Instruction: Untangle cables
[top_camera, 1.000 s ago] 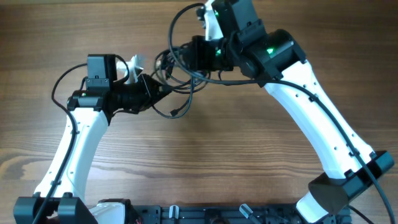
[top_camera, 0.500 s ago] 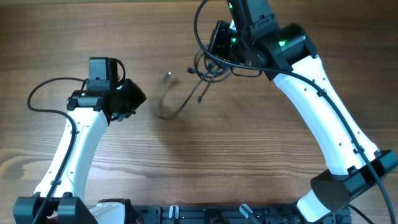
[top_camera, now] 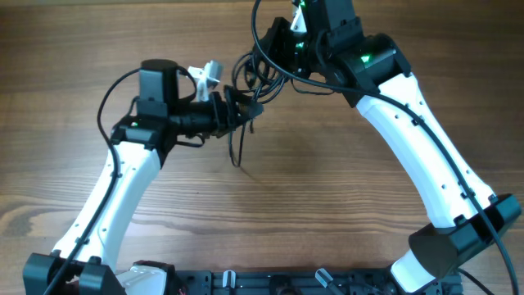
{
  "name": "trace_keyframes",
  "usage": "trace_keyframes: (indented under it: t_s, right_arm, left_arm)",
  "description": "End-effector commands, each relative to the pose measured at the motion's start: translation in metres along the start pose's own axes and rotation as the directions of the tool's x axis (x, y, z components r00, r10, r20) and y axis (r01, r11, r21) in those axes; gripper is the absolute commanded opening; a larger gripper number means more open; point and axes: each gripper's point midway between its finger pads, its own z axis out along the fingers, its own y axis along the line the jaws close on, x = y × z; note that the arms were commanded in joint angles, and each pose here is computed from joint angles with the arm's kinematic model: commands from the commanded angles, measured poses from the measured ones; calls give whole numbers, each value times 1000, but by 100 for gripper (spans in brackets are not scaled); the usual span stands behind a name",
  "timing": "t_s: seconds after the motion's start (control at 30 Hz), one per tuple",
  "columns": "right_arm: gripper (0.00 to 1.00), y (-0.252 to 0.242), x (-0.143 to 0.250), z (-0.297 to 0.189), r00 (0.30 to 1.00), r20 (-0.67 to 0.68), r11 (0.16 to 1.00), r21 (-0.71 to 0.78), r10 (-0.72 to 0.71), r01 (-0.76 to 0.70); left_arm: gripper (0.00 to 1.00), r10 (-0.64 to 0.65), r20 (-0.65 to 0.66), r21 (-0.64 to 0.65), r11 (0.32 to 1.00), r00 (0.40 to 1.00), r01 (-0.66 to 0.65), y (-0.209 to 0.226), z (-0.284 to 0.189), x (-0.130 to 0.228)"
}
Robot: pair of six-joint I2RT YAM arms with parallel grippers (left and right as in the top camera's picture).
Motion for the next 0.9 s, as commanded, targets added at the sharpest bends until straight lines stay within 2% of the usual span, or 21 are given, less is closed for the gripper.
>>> trace_keyframes:
  t_s: [0.0, 0.03, 0.13, 0.2, 0.3, 0.33, 0.4, 0.47, 0.5, 0.57, 0.63, 0.67, 0.7, 0.73, 0.8, 0.87]
  right_arm:
    - [4, 6, 8, 1, 999, -43, 999, -30, 12, -13]
    - [4, 5, 8, 1, 999, -46, 1000, -27, 14, -15]
    - [4, 4, 9, 1, 999, -48, 1000, -24, 14, -15]
    - [4, -12, 7, 1, 999, -22, 998, 53, 24, -23]
    - [4, -54, -2, -6, 998, 58, 967, 253, 22, -36]
    - [4, -69, -5, -11, 997, 78, 948, 314, 25, -48]
    - [4, -101, -19, -26, 987, 163, 886, 457, 4, -79]
    - [8, -128, -30, -43, 976, 218, 821, 561, -17, -111]
    - [8, -131, -29, -45, 977, 212, 816, 567, -9, -116]
    - [7, -132, -27, -46, 979, 204, 812, 573, -7, -114]
    - [8, -136, -25, -48, 981, 195, 802, 587, -6, -111]
    - [9, -142, -23, -51, 981, 195, 781, 615, -12, -112]
    - [11, -147, -22, -53, 981, 193, 765, 634, -16, -112]
    - [26, -153, -18, -50, 983, 182, 757, 644, -11, -111]
    - [37, -161, -10, -42, 988, 156, 755, 647, 8, -108]
    - [48, -150, -2, -27, 996, 84, 809, 585, 15, -61]
  left_arm:
    - [50, 19, 58, -131, 991, 998, -11, 19, 4, -8]
    - [41, 16, 62, -140, 990, 998, -8, 21, 4, -8]
    - [23, 17, 62, -140, 990, 998, -8, 21, 4, -8]
    - [4, 16, 68, -145, 989, 998, -6, 22, 3, -9]
    - [4, 6, 116, -204, 979, 993, 18, 34, -2, -18]
    - [4, -38, 154, -248, 966, 987, 76, 45, -7, -22]
    - [4, -201, 286, -342, 892, 937, 296, 79, -28, -29]
    - [4, -241, 310, -347, 872, 920, 345, 89, -38, -31]
    - [4, -245, 308, -337, 876, 919, 346, 88, -39, -32]
    - [4, -183, 234, -146, 964, 955, 221, 44, -31, -43]
    - [4, -22, 182, 83, 997, 983, 7, -14, -37, -52]
    - [4, 83, 188, 239, 963, 979, -128, -61, -52, -58]
    - [4, 101, 222, 303, 938, 970, -167, -86, -65, -65]
    - [4, 116, 267, 361, 909, 957, -211, -113, -80, -70]
    - [4, 162, 317, 432, 853, 935, -294, -148, -98, -69]
    - [4, 145, 311, 456, 844, 939, -281, -155, -102, -67]
